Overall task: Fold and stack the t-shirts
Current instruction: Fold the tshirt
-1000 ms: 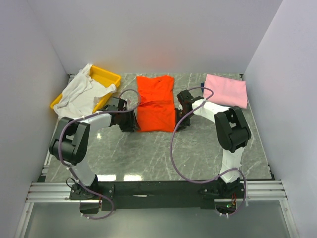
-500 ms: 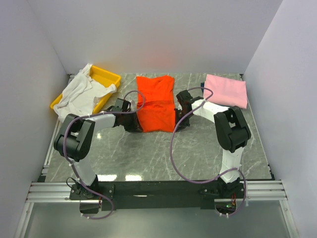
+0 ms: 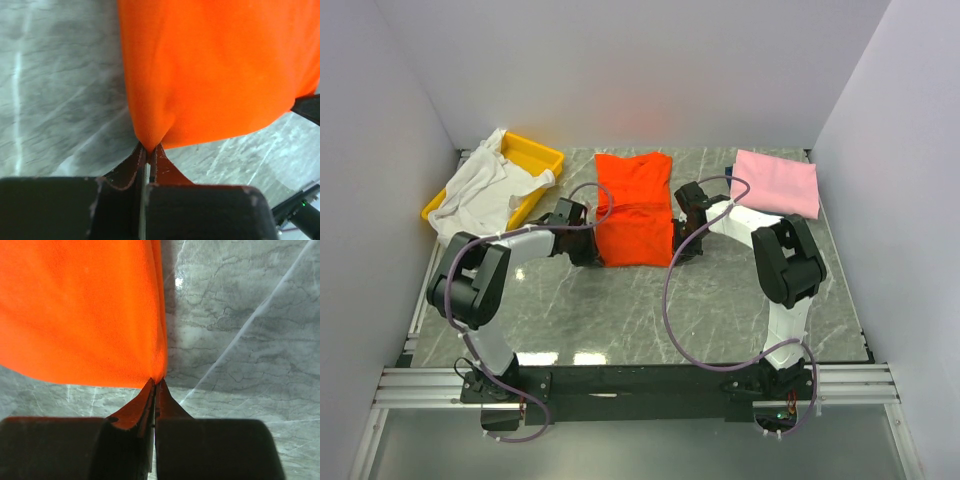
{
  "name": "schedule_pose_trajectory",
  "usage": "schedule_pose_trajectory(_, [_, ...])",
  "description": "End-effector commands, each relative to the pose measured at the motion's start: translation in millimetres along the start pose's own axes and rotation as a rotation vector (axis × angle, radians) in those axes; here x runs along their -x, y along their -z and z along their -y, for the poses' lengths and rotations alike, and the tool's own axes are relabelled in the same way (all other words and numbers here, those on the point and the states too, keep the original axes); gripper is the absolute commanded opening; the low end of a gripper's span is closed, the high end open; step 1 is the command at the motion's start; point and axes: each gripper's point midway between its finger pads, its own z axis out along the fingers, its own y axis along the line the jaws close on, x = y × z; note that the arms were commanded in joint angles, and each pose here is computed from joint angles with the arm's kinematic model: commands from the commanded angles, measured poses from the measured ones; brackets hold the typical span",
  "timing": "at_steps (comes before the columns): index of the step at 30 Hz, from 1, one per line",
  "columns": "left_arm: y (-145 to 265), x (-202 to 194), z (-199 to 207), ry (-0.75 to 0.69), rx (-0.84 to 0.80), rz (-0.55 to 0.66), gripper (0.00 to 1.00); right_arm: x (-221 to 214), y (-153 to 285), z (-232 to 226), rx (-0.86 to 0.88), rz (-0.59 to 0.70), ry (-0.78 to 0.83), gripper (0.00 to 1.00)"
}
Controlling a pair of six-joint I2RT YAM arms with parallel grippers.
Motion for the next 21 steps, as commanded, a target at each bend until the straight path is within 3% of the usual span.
schedule_pose_trajectory(1, [6.9,-7.3,-28.1,0.003,0.13,0.004,0.0,-8.8,0.1,20.4,-0.108,-0.004,0.005,0.0])
schedule_pose_trajectory(15, [21.6,-2.2,-15.9,-0.014,0.108,0.038,0.0,-5.8,12.0,21.9,-0.125,0.023,0.007,0.0])
schedule_pose_trajectory(21, [50.1,6.3,-2.2,0.002,0.087,0.091,0.0,-12.6,30.9,19.4,-0.106,0.037,0.01,0.0])
